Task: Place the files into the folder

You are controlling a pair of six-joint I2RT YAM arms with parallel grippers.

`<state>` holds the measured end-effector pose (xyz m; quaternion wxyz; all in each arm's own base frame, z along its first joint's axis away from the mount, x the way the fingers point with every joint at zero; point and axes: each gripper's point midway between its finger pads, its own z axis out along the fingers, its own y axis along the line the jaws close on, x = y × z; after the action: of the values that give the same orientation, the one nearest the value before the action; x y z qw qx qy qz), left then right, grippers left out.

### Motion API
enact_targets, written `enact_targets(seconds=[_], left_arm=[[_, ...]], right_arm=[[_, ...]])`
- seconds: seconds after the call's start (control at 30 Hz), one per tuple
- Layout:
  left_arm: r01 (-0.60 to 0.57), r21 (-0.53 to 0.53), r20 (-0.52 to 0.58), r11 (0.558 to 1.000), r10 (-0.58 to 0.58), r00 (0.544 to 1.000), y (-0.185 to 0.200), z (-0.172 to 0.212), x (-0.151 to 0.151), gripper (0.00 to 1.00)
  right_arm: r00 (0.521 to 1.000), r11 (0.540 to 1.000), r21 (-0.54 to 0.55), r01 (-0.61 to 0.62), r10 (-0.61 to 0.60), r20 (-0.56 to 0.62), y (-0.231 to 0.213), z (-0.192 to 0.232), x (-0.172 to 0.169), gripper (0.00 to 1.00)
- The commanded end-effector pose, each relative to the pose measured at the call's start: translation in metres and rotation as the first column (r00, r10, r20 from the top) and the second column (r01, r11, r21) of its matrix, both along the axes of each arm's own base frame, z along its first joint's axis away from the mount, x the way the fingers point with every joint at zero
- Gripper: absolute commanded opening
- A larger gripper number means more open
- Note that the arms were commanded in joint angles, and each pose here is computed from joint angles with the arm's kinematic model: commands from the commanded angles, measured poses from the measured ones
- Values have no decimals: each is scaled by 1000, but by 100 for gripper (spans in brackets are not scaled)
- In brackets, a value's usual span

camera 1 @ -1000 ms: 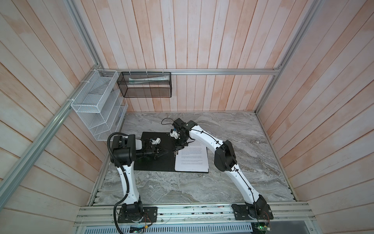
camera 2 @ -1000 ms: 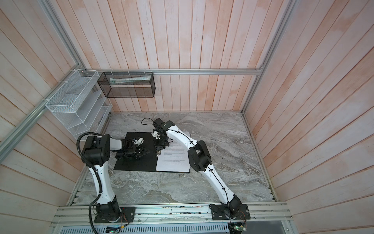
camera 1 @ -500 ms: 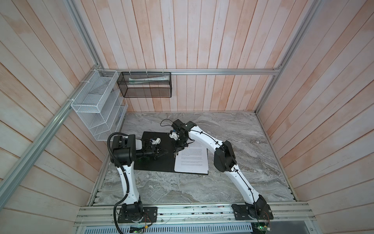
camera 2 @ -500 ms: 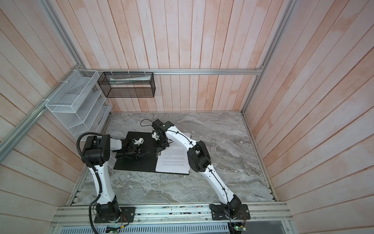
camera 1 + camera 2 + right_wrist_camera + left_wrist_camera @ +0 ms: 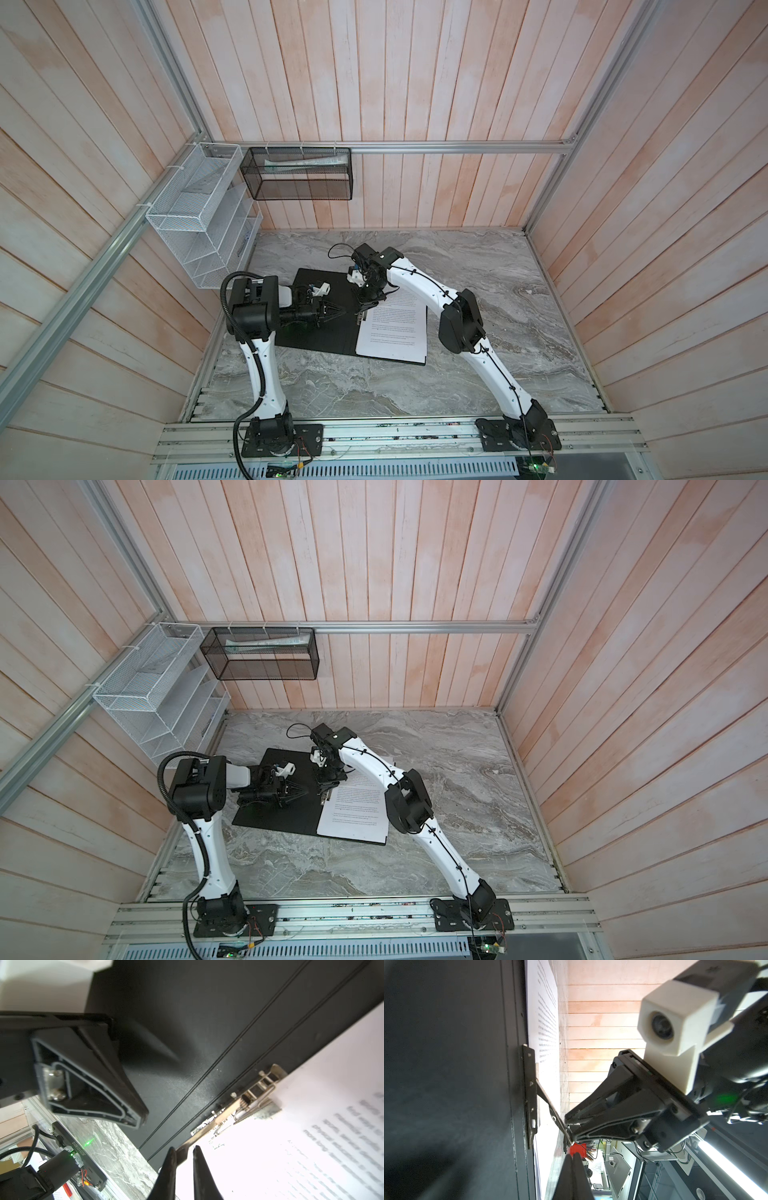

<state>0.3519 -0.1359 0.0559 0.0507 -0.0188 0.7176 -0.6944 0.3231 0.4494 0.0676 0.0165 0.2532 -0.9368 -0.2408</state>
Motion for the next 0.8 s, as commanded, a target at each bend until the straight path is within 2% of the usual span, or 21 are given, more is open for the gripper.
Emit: enact_targets(seconds=[0.0, 0.23, 0.43, 0.77], left_arm=[[40, 148, -102, 988, -25, 994, 0, -51, -19, 0], [39, 147, -102, 988, -24, 994, 0, -51, -18, 0], [40, 147, -104, 988, -25, 994, 0, -51, -19, 0], [43, 196, -92, 980, -25, 995, -2, -53, -20, 0]], right_arm=[[997, 998, -64, -14, 10, -76, -12, -14, -16, 16], [995, 998, -60, -20, 14, -95, -12, -14, -20, 16], [995, 1000, -9, -18, 17, -97, -5, -3, -19, 17], [988, 997, -23, -71, 67, -137, -7, -15, -36, 16]])
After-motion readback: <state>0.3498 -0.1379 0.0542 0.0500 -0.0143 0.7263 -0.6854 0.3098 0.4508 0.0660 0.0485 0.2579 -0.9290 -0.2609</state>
